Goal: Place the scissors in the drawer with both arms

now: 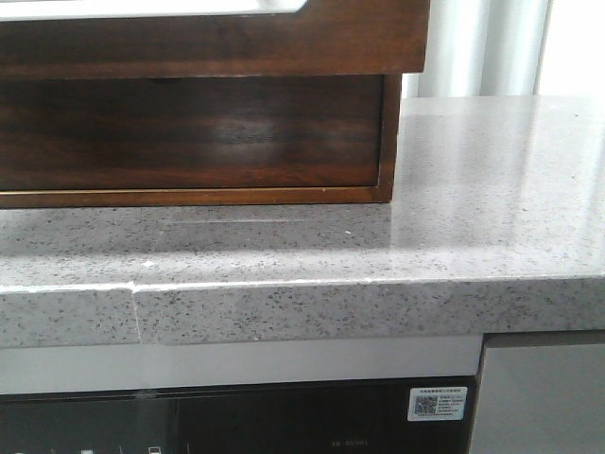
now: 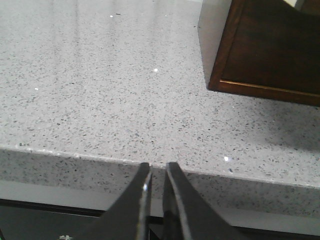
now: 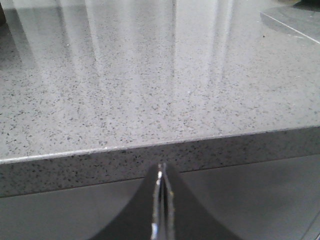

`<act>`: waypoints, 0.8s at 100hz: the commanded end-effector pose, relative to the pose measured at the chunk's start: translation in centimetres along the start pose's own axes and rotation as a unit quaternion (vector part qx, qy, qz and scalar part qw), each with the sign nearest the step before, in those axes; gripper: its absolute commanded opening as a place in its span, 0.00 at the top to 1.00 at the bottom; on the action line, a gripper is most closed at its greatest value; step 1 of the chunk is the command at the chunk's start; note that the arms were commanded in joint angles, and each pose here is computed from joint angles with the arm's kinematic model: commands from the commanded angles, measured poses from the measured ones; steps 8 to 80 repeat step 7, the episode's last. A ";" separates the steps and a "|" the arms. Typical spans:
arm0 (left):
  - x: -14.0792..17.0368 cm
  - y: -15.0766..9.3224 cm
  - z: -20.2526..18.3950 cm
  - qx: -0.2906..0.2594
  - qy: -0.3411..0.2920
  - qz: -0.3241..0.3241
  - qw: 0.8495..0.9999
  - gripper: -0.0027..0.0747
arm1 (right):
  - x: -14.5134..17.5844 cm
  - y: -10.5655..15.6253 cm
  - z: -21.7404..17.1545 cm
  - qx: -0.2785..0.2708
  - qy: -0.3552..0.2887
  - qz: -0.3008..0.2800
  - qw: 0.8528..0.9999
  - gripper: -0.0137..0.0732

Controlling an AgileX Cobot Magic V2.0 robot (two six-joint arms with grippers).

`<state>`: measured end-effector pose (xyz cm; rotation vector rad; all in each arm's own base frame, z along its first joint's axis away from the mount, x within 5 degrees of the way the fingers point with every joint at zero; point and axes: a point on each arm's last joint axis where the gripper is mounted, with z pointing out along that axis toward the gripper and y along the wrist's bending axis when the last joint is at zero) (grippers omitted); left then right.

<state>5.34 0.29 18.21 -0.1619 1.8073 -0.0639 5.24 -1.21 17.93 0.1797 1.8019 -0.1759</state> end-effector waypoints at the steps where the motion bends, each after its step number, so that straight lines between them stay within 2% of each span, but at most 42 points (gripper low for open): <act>1: 0.0 0.0 -0.1 0.003 -0.032 -0.004 0.999 0.96 | 0.1 -0.1 0.0 0.006 -0.014 -0.010 1.000 0.96; 80: 0.0 0.0 -0.1 0.003 -0.032 -0.004 0.999 0.96 | 0.1 -0.1 0.0 0.006 -0.014 -0.010 1.000 0.96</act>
